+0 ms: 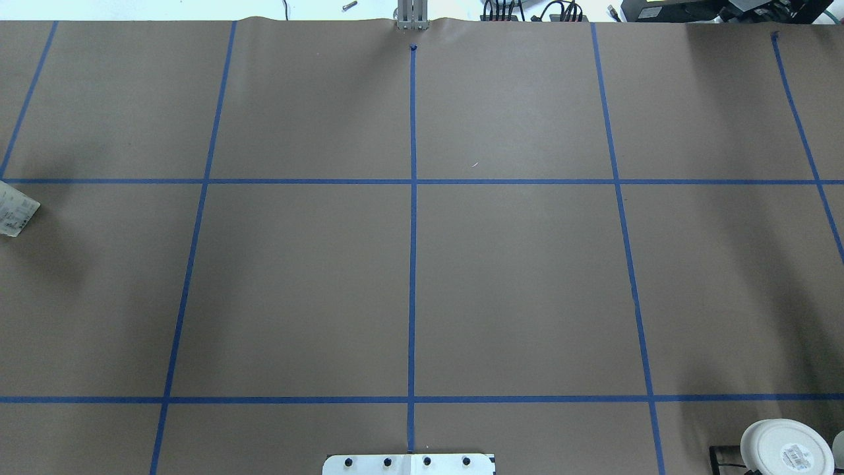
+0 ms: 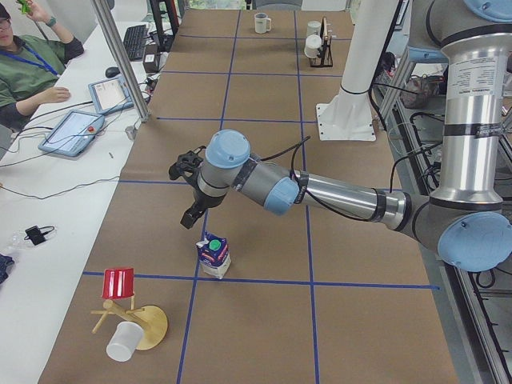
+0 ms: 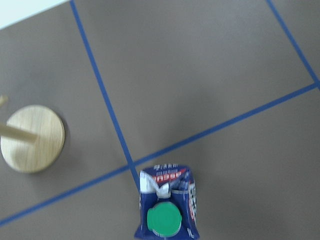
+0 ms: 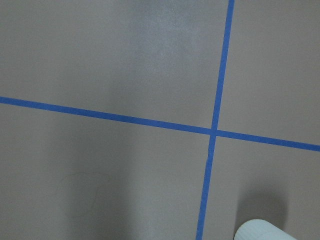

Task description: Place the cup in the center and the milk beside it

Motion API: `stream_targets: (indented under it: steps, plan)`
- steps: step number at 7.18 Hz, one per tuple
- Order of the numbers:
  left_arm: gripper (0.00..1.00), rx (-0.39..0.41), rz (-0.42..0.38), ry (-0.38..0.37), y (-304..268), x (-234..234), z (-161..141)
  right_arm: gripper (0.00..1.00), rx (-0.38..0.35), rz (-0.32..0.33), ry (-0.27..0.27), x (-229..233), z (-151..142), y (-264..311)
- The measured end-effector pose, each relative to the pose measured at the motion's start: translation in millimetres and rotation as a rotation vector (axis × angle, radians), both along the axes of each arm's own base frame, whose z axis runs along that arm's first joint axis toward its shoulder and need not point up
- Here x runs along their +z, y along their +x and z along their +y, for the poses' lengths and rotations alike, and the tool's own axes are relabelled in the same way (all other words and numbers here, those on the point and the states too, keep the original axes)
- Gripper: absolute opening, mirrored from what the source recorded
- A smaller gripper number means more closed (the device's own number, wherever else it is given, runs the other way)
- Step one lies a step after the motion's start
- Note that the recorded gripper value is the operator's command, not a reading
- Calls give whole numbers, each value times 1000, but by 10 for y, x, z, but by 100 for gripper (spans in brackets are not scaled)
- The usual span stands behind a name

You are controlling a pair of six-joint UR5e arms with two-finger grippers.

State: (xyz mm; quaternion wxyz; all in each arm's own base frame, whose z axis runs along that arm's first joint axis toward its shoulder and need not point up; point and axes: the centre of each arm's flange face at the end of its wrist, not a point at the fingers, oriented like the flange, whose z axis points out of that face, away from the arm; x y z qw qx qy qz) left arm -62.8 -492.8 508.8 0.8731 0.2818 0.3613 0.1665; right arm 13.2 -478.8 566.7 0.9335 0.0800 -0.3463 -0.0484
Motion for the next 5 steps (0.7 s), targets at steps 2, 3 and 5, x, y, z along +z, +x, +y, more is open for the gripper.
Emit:
stream_targets:
  steps: [2, 3, 5]
  plan:
    - [99, 1, 1, 18, 1, -28, -15, 98, 7, 3, 6, 619, 366, 51]
    - [99, 1, 1, 22, 1, -40, -17, 93, 10, 22, -13, 862, 455, 74]
    - [99, 1, 1, 28, 1, -63, -17, 69, 12, 73, -48, 1181, 521, 106]
